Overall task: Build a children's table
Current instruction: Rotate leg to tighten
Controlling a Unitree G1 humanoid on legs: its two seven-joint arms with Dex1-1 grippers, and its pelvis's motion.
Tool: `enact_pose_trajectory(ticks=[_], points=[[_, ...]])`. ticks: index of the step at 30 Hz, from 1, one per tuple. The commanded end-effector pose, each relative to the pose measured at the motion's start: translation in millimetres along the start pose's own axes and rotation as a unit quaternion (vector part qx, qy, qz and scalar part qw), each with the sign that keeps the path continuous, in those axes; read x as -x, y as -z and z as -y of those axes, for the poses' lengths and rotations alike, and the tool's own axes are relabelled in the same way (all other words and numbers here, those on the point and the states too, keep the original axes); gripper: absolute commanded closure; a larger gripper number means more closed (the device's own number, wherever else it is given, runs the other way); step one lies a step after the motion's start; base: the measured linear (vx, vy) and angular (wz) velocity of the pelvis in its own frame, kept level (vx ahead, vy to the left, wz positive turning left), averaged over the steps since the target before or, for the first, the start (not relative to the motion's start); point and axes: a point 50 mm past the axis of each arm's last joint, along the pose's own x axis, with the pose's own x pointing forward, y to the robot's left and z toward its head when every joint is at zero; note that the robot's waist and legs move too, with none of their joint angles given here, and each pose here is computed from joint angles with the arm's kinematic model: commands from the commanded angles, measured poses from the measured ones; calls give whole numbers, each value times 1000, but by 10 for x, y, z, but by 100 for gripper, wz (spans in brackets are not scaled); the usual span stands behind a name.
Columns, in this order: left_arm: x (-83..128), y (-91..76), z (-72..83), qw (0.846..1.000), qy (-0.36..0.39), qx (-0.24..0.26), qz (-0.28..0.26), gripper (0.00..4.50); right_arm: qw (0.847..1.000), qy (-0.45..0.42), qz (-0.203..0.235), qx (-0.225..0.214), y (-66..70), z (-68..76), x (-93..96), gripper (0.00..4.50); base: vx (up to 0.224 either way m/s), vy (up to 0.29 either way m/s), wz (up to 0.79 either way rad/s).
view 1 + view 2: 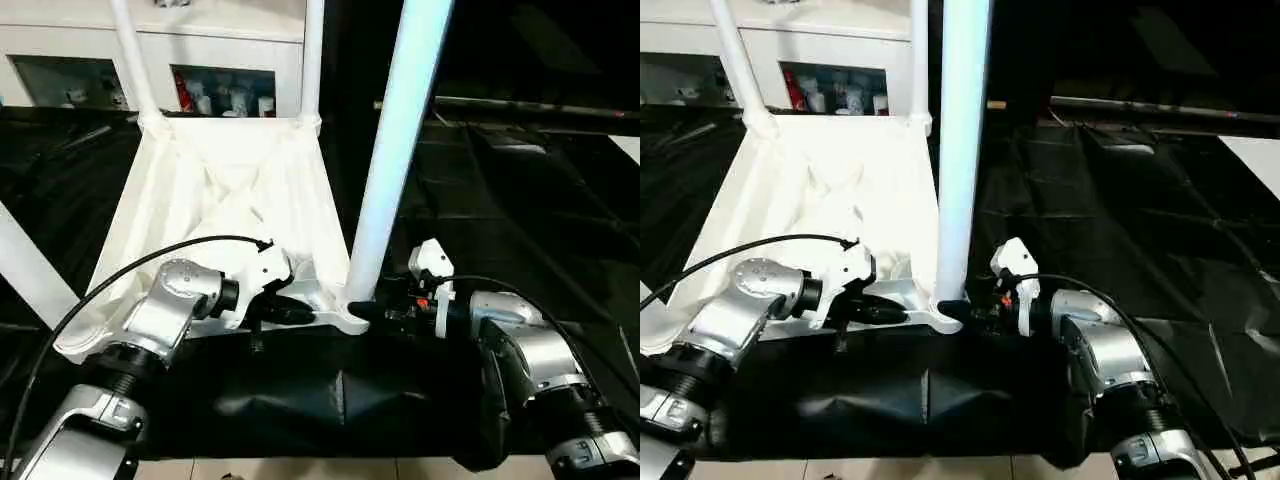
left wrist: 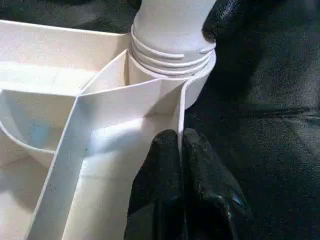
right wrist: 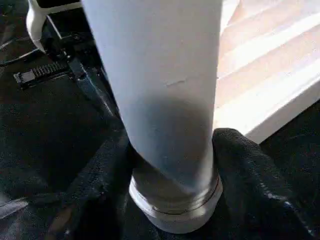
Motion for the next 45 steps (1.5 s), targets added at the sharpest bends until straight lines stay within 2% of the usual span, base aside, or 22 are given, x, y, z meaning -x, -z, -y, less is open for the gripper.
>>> enact_pose_trajectory(ticks=[1, 6, 9, 12, 14, 16, 18, 19, 22, 23, 25, 28, 30, 33, 34, 36, 37, 38, 39, 42, 45], points=[[-59, -22, 57, 999, 19, 12, 30, 450, 1000, -30, 1, -1, -19, -38, -59, 231, 0, 0, 0], [-66, -19, 64, 999, 17, 13, 29, 450, 1000, -29, -6, -1, 20, -46, -56, 238, 0, 0, 0], [-120, -27, 52, 999, 6, 17, 33, 450, 1000, 6, -15, -11, 113, -29, -61, 239, 0, 0, 0], [-228, -41, -19, 999, -36, 21, 30, 450, 996, 85, -21, -27, 231, 23, -102, 241, 0, 0, 0], [-323, -65, -86, 997, -74, 25, 25, 450, 990, 136, -22, -44, 298, 44, -145, 241, 0, 0, 0], [-451, -135, -150, 993, -111, 32, 25, 450, 974, 214, -21, -70, 345, 90, -207, 243, 0, 0, 0], [-521, -180, -175, 991, -129, 37, 26, 450, 964, 252, -21, -85, 353, 115, -254, 244, 0, 0, 0], [-583, -222, -194, 988, -143, 42, 26, 450, 954, 283, -20, -97, 357, 137, -295, 245, 0, 0, 0], [-724, -311, -218, 985, -167, 42, 24, 450, 937, 326, -6, -128, 303, 143, -454, 246, 0, 0, 0], [-769, -333, -215, 984, -169, 41, 22, 450, 936, 330, -6, -126, 270, 127, -525, 246, 0, 0, 0], [-808, -348, -214, 985, -170, 34, 19, 450, 939, 324, -5, -115, 223, 95, -614, 246, 0, 0, 0], [-812, -355, -214, 985, -167, 36, 22, 450, 947, 307, 6, -99, 176, 75, -636, 246, 0, 0, 0], [-788, -349, -221, 986, -163, 34, 28, 450, 957, 275, 21, -94, 117, 57, -622, 190, 0, 0, 0], [-738, -317, -218, 988, -148, 28, 37, 450, 964, 252, 33, -81, 61, 79, -550, 170, 0, 0, 0], [-718, -295, -213, 989, -140, 27, 37, 450, 966, 242, 36, -80, 51, 86, -523, 141, 0, 0, 0], [-673, -259, -204, 991, -130, 23, 39, 450, 974, 215, 34, -65, 30, 90, -462, 130, 0, 0, 0], [-628, -235, -197, 992, -120, 21, 41, 450, 980, 196, 26, -31, 16, 94, -396, 130, 0, 0, 0], [-590, -216, -188, 993, -111, 18, 42, 450, 984, 177, 19, -8, 11, 90, -346, 110, 0, 0, 0], [-576, -209, -184, 993, -107, 17, 42, 450, 985, 169, 16, 1, 9, 88, -327, 97, 0, 0, 0], [-432, -162, -113, 997, -55, -1, 53, 450, 994, 110, 22, 4, -30, 77, -162, 97, 0, 0, 0], [-379, -151, -87, 998, -36, -5, 57, 450, 996, 91, 22, 6, -45, 74, -111, 97, 0, 0, 0]])
